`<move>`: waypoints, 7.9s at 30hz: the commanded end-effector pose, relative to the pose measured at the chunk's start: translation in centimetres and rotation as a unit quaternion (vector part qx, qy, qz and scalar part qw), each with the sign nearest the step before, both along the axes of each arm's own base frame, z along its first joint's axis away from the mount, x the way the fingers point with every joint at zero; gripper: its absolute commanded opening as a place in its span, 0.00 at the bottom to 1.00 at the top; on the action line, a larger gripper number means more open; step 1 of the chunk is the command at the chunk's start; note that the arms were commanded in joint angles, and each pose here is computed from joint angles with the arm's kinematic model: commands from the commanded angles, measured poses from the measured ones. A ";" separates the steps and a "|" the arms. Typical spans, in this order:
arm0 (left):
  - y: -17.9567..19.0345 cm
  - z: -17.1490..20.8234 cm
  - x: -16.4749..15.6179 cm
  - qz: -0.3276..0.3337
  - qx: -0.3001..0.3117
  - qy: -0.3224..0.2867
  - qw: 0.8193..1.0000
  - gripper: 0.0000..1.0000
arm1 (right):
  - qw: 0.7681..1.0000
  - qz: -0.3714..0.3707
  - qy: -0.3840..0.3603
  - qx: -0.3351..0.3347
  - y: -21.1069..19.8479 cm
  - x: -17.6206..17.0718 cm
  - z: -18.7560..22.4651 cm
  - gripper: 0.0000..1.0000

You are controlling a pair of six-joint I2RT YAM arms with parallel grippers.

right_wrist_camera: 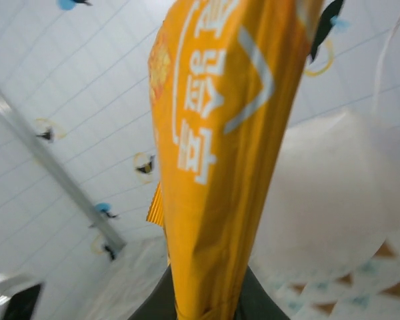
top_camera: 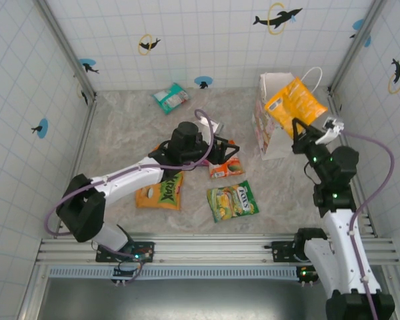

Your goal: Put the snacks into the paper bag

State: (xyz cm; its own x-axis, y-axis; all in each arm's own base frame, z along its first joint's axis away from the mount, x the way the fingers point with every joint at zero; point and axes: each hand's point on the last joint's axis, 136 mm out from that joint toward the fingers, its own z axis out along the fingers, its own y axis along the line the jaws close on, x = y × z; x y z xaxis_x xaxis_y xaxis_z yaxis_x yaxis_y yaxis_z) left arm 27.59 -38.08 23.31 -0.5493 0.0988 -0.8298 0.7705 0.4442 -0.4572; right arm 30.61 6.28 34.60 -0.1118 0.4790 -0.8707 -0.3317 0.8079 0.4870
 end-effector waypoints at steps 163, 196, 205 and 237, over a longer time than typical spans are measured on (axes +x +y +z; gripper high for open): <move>4.8 0.3 -9.3 -0.214 -0.042 -0.122 0.968 0.05 | 0.898 0.431 -0.027 -0.086 15.9 -12.9 -12.2 0.65; 6.5 -1.7 -3.1 -0.008 0.029 -0.046 0.999 0.85 | 0.975 0.074 -0.126 -0.170 8.6 -3.1 4.1 0.10; 6.4 -1.8 -2.6 -0.001 0.035 -0.040 0.999 0.85 | 0.970 -0.039 -0.176 -0.162 4.7 1.1 11.7 0.11; 6.6 -2.4 -1.3 0.020 0.067 -0.045 0.997 0.83 | 0.994 -0.094 -0.023 -0.060 -2.0 13.9 2.6 0.44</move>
